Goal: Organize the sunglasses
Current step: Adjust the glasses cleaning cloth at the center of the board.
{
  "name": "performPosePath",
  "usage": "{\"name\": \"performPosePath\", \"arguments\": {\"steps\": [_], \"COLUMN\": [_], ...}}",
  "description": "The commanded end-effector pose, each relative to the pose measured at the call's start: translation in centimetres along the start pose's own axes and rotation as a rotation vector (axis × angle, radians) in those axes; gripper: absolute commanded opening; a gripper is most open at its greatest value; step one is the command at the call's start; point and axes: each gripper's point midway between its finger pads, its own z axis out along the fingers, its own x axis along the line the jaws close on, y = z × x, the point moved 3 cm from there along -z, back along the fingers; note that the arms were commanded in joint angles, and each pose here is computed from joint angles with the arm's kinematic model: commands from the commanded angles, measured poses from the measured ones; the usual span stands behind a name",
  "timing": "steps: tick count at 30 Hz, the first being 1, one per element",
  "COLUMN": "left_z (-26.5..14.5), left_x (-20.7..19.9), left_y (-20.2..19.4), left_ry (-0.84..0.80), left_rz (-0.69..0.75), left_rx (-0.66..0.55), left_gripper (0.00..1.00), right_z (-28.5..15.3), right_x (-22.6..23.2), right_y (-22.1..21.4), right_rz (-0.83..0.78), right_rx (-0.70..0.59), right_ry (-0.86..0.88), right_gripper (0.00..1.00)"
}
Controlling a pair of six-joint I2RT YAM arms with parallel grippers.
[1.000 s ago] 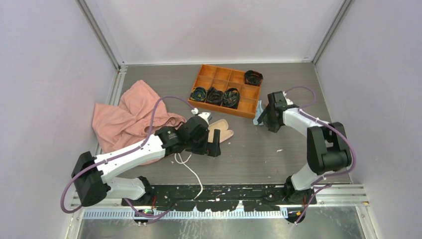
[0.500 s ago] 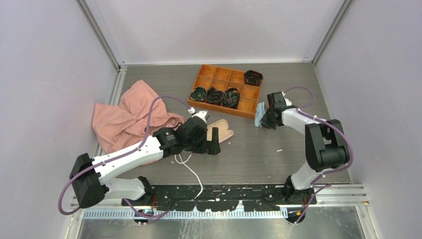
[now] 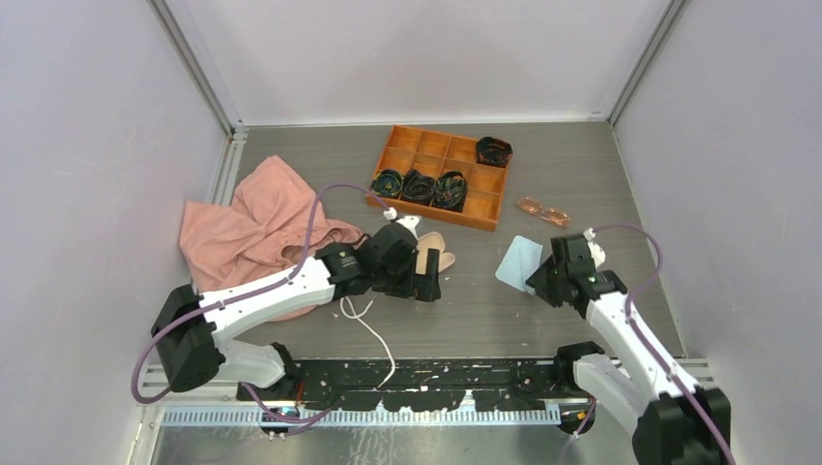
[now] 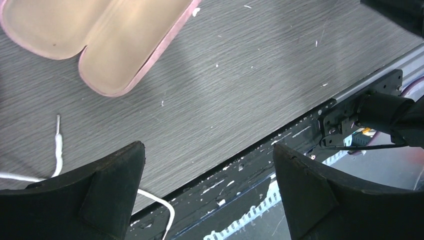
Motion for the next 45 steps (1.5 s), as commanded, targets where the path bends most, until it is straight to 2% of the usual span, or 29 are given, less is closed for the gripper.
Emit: {"name": "performPosePath", "arguments": {"steps": [1, 3, 6, 8, 11, 13, 15, 19, 21, 23, 28, 36, 45], "left_z": [-0.6, -0.7, -0.6, -0.2, 0.4, 0.6, 1.1, 1.9, 2.0, 1.6, -0.1, -1.9, -1.5], "left_x": [-2.3, -2.4, -3.0, -4.1, -5.5, -5.6, -5.6, -5.5, -5.0, -4.4, -4.1, -2.2, -1.8], "left_y": [1.6, 1.9, 2.6, 2.7, 2.3, 2.3, 2.3, 2.2, 2.5, 2.9, 3.3, 2.2, 1.4], "left_ry": [-0.023, -0.012, -0.033, -0.104, -0.165, -0.144, -0.130, -0.098, -0.064, -0.028, -0.010, 0.011, 0.003], "left_rz": [0.088, 0.098, 0.090, 0.105, 0.118, 0.118, 0.112, 0.081, 0.065, 0.055, 0.075, 0.068, 0.058], "left_rx": [-0.020, -0.033, -0.066, -0.071, -0.017, 0.014, 0.031, 0.045, 0.025, -0.009, -0.024, -0.051, -0.038], "left_gripper": [1.00, 1.00, 1.00, 1.00, 1.00, 1.00, 1.00, 1.00, 1.00, 1.00, 1.00, 1.00, 1.00], "right_z": [-2.5, -3.9, -5.0, -4.5, -3.7, -3.1, -2.4, -0.6, -0.2, 0.4, 3.4, 6.8, 7.2], "right_x": [-2.4, -2.4, -1.5, -0.8, 0.2, 0.7, 1.1, 3.6, 5.3, 6.4, 7.2, 6.3, 6.1], "right_y": [-1.7, -0.9, 0.6, 0.9, 1.2, 1.4, 1.5, -0.1, -0.9, -1.2, -2.1, -2.7, -2.8], "right_rz": [0.115, 0.111, 0.063, 0.021, -0.027, -0.050, -0.070, -0.159, -0.232, -0.318, -0.444, -0.502, -0.496], "right_rx": [0.033, -0.018, -0.073, -0.045, -0.022, -0.021, -0.017, 0.125, 0.129, 0.063, 0.071, 0.053, 0.031], "right_ry": [-0.053, -0.041, -0.010, -0.022, -0.036, -0.031, -0.026, 0.046, 0.055, 0.026, -0.085, -0.186, -0.211], "right_gripper": [0.54, 0.59, 0.60, 0.58, 0.52, 0.47, 0.47, 0.43, 0.41, 0.41, 0.41, 0.38, 0.15]}}
